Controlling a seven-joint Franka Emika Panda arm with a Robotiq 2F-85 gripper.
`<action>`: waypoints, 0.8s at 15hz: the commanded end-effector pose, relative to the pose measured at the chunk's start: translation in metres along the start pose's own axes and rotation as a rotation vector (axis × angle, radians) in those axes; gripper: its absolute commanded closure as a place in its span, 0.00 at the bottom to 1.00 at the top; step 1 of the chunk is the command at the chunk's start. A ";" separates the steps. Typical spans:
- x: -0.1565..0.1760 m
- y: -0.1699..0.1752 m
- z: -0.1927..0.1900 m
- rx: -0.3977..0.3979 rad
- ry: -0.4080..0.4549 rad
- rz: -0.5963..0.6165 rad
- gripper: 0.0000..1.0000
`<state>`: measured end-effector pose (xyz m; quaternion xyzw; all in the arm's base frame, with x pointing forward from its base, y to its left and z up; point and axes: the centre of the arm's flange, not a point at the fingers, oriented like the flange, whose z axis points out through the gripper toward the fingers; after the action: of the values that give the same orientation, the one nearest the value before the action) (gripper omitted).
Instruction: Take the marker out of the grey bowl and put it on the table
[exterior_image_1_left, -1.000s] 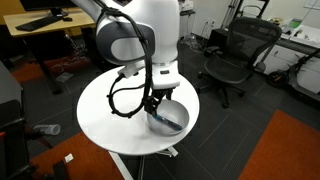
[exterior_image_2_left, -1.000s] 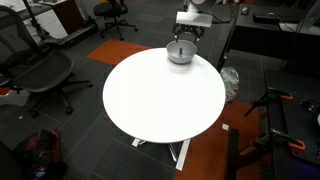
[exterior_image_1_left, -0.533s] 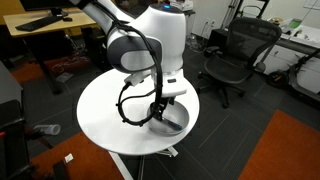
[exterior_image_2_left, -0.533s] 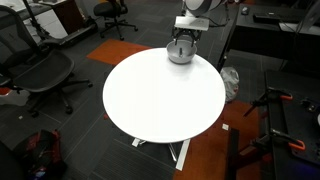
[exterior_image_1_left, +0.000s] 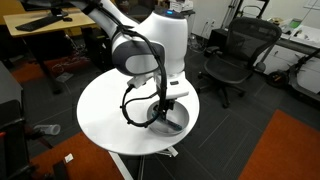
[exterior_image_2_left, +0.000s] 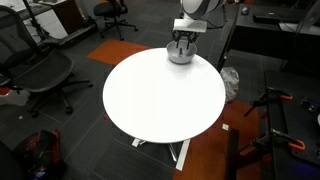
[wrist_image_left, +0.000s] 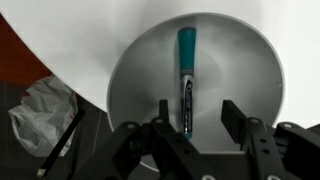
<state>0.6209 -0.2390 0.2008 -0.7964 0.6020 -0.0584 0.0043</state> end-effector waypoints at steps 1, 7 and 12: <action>0.005 -0.009 0.006 0.008 -0.008 -0.020 0.38; 0.006 -0.016 0.026 -0.017 -0.011 -0.025 0.35; 0.009 -0.023 0.046 -0.037 -0.012 -0.028 0.35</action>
<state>0.6361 -0.2393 0.1638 -0.8021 0.5950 -0.0501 -0.0065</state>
